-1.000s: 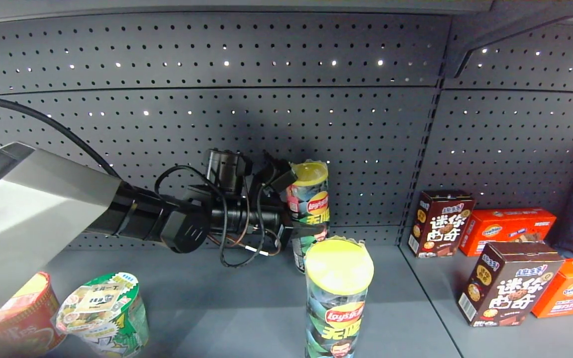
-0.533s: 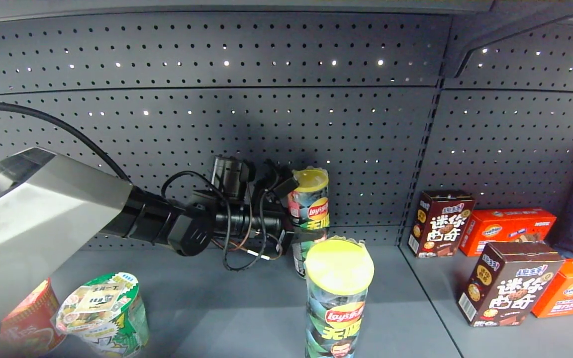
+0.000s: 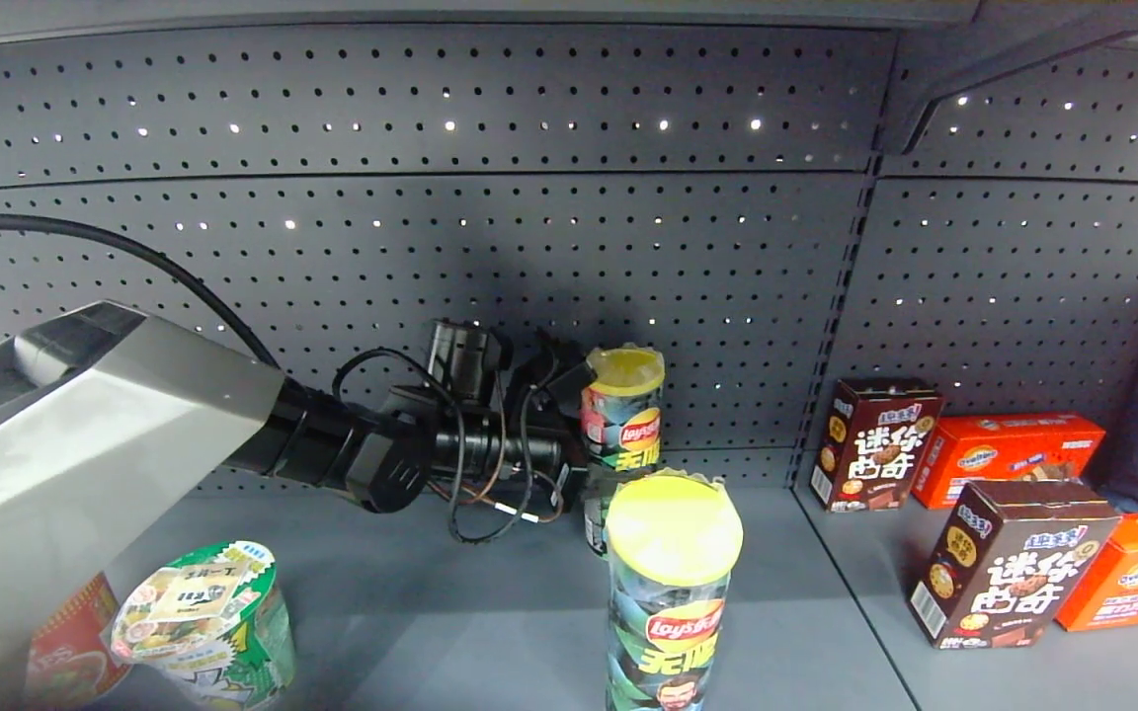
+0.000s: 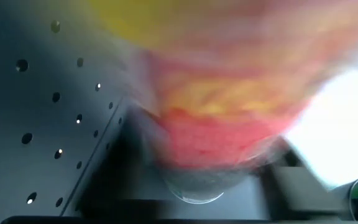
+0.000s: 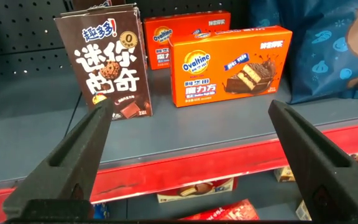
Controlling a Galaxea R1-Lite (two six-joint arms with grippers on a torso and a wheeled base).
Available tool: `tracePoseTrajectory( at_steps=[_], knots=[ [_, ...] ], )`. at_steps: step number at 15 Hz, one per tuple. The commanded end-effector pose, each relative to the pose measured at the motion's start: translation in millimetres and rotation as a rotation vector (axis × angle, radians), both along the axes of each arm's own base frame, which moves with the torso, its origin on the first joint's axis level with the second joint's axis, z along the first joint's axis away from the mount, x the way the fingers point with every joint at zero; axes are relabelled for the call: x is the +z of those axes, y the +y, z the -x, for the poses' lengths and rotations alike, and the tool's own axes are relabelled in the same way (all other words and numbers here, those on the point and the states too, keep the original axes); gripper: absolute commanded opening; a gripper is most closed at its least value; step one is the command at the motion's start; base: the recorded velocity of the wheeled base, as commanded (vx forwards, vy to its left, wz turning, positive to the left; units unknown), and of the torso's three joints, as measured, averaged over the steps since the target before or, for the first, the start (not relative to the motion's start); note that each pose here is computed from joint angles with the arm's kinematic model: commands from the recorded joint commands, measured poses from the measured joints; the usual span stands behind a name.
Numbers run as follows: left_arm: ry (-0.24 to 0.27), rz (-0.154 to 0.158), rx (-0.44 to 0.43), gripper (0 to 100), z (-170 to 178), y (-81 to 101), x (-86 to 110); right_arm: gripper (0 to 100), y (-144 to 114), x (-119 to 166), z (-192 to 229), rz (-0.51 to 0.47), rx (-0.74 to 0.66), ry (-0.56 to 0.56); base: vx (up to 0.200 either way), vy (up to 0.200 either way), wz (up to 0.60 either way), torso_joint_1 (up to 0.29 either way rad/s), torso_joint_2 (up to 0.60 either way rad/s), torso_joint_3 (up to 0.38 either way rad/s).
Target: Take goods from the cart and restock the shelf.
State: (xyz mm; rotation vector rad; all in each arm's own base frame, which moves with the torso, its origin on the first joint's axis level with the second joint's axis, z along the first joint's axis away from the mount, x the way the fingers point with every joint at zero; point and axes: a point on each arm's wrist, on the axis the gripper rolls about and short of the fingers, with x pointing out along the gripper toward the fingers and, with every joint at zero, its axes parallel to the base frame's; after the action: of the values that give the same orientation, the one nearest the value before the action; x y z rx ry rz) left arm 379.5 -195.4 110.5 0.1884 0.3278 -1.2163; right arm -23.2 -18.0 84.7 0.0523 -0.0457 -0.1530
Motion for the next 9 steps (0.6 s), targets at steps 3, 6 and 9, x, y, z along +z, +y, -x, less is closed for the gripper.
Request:
tracePoseTrajectory(
  at_steps=[3, 6, 9],
  knots=[
    [0.002, -0.002, 0.001, 100, -0.1, 0.0, -0.8, 100, 0.0, 0.2, -0.1, -0.003, 0.001, 0.0, 0.0, 0.0, 0.0, 0.0, 0.0, 0.0],
    [-0.001, -0.002, 0.0, 100, 1.0, -0.2, 0.4, 100, 0.1, -0.5, -0.1, 0.0, 0.002, 0.006, 0.0, 0.0, 0.0, 0.0, 0.0, 0.0],
    [-0.021, 0.0, 0.0, 100, 8.7, 5.5, 10.9, 100, 0.8, -1.4, -0.3, 0.01, 0.036, 0.015, 0.0, 0.0, 0.0, 0.0, 0.0, 0.0]
  ],
)
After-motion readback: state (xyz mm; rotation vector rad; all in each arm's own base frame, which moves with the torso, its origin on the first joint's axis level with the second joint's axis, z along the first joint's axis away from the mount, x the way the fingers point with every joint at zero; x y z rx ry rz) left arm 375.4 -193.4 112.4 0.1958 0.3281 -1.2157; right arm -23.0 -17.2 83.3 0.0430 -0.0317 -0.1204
